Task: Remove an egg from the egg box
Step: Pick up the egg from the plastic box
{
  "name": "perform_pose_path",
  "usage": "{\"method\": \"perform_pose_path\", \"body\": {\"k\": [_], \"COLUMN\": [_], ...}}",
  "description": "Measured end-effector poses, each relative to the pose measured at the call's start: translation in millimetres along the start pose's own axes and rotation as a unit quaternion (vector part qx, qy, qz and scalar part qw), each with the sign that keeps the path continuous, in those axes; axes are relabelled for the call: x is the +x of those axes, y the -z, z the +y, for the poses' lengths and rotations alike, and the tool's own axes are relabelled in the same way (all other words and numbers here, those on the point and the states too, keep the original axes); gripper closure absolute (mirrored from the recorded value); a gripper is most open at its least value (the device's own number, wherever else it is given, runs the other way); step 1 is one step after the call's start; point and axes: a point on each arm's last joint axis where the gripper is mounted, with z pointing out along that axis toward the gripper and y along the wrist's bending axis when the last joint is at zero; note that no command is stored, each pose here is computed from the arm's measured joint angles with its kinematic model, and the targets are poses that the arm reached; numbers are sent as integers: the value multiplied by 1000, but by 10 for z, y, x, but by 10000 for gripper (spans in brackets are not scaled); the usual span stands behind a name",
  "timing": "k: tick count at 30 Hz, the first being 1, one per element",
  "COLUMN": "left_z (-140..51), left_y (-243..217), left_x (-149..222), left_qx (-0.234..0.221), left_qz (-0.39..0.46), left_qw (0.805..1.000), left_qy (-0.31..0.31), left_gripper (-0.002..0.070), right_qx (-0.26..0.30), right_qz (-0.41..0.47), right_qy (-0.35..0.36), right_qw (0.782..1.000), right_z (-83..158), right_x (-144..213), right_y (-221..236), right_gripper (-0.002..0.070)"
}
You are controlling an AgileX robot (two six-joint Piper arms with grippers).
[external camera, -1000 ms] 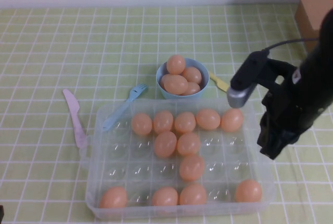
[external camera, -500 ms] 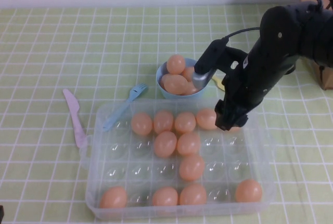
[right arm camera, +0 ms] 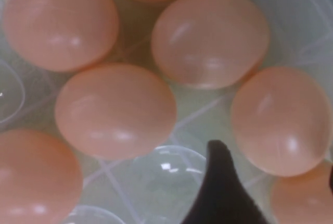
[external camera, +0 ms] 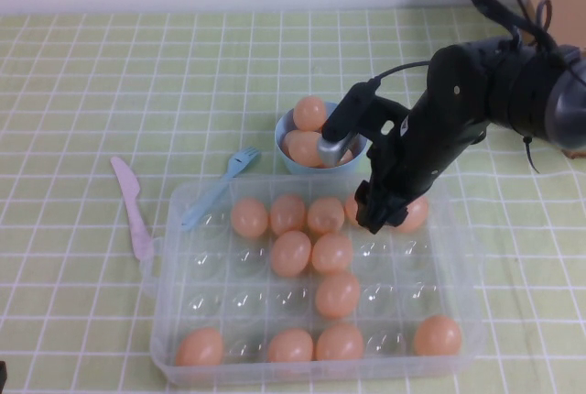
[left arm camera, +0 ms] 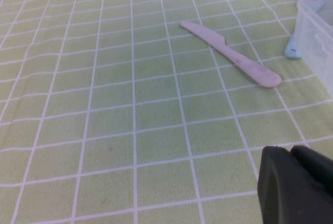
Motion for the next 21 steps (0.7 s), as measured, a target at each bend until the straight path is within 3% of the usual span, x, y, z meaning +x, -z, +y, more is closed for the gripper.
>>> {"method": "perform_pose_path", "body": {"k": [21], "left_z": [0], "left_y": [0], "left_x": [0], "left_qx": [0], "left_qz": [0], "left_qw": [1000], "left_qy": [0], "left_gripper": [680], "right_qx": [-2], "right_qz": [-9], "right_qy": [-13], "right_qw": [1000], "right_z": [-31], "right_x": [-15], "right_y": [-265], "right_gripper": [307]}}
